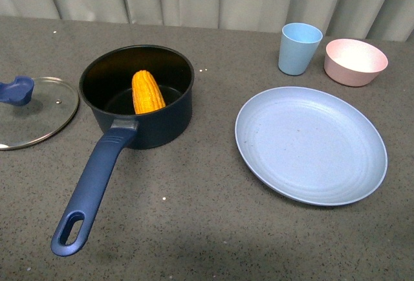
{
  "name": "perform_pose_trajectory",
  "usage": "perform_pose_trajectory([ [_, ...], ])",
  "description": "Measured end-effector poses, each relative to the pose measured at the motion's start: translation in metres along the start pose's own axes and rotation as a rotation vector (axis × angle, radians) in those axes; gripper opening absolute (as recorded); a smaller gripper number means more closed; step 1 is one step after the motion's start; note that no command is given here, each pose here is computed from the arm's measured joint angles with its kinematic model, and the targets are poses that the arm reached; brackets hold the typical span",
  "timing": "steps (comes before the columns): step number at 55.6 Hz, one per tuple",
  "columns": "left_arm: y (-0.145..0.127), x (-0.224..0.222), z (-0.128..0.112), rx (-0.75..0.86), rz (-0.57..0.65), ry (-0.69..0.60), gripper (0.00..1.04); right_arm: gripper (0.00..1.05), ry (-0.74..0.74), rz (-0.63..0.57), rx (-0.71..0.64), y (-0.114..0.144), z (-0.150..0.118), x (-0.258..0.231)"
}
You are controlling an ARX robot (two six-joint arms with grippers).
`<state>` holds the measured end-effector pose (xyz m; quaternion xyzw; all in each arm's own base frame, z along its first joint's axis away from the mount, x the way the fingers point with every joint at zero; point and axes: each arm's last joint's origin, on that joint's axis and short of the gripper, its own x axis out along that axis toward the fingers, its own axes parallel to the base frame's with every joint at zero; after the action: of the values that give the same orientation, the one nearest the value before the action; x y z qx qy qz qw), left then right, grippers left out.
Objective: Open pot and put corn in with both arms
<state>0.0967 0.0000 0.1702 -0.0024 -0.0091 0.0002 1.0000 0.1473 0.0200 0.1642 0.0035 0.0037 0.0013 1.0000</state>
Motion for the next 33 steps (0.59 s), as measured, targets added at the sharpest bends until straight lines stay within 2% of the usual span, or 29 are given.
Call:
perform_pose_trajectory([
  [15,0.000,0.000,0.000,0.000,0.000,0.000,0.98,0.02,0.000,0.029,-0.004,-0.013,0.001,-0.014],
  [20,0.000,0.000,0.000,0.000,0.000,0.000,0.98,0.01,-0.008,-0.004,-0.006,-0.019,0.002,-0.018],
  [33,0.000,0.000,0.000,0.000,0.000,0.000,0.98,0.01,-0.014,-0.002,-0.006,-0.020,0.004,-0.025],
])
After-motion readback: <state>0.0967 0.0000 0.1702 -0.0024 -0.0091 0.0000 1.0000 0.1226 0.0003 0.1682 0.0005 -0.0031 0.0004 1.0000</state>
